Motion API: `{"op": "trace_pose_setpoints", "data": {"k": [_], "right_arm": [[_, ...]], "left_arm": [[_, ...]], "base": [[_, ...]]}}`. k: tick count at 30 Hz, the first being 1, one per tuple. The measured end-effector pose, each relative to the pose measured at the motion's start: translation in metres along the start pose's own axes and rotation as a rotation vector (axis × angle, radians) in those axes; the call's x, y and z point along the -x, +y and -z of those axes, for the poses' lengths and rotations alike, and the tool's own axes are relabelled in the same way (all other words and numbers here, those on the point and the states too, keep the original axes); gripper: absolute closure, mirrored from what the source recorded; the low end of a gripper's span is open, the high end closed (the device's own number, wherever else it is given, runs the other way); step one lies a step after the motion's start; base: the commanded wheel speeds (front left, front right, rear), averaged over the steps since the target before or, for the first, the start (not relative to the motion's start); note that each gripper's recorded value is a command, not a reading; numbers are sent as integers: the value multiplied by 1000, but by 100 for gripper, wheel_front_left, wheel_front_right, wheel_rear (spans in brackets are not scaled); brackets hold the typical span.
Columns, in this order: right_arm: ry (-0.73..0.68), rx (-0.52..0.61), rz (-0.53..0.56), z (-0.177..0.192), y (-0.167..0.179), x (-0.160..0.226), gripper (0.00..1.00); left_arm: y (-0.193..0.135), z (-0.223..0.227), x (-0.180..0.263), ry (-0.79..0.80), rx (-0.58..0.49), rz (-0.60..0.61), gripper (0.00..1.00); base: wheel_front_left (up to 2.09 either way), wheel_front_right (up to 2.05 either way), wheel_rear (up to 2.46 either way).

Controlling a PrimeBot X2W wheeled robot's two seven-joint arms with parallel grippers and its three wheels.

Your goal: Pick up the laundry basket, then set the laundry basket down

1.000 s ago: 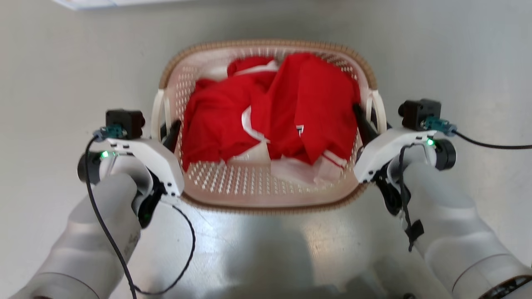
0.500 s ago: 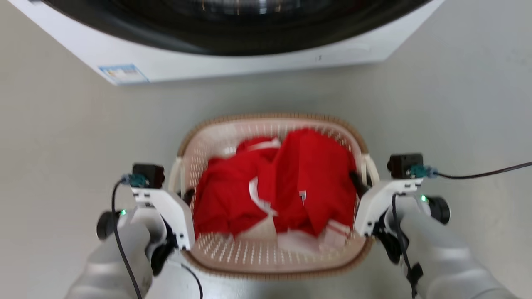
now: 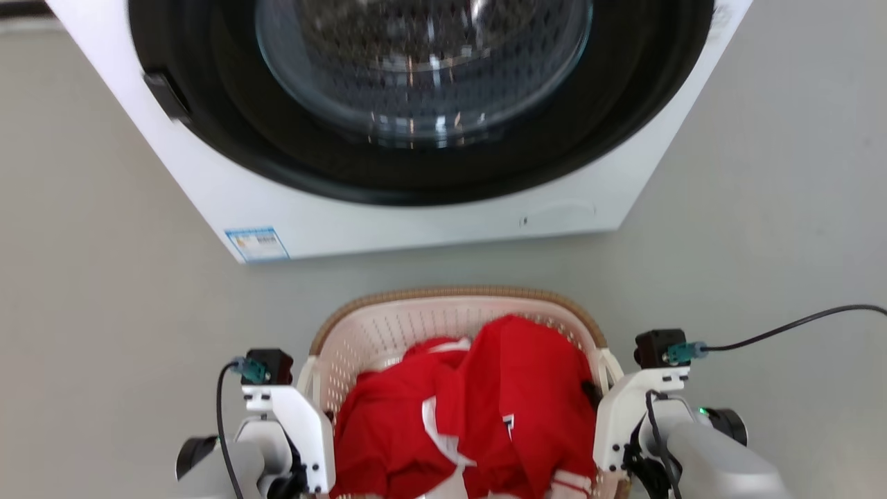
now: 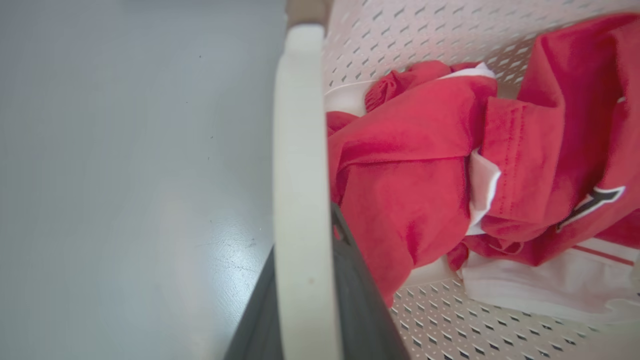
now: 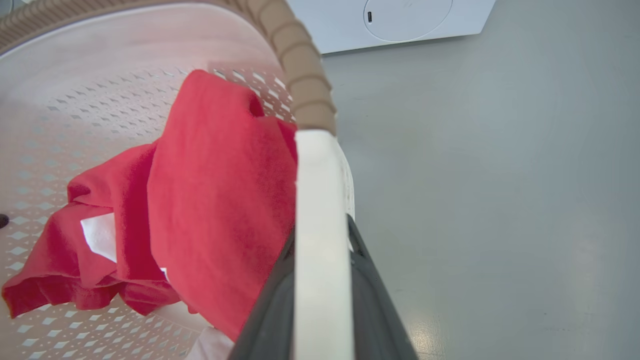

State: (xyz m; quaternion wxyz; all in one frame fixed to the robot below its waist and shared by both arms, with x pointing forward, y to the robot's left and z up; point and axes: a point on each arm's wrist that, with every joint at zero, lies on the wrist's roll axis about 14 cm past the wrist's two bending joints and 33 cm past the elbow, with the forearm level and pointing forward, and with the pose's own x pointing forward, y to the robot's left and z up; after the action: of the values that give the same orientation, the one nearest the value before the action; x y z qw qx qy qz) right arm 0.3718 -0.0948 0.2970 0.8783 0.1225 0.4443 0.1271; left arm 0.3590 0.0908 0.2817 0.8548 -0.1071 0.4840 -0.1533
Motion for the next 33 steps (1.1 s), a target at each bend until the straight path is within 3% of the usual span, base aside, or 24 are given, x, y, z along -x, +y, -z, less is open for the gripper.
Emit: {"op": "trace_pose_setpoints", "data": {"k": [14,33], "right_arm": [[0,29,-21,0,18,38,100],[47,29,-20,11,18,43,100]], "left_arm": [[-14,7,36,7,-10,-17,100],[-15,19,38,58,19,-20,100]], "base": [[0,0,0],[0,0,0]]}}
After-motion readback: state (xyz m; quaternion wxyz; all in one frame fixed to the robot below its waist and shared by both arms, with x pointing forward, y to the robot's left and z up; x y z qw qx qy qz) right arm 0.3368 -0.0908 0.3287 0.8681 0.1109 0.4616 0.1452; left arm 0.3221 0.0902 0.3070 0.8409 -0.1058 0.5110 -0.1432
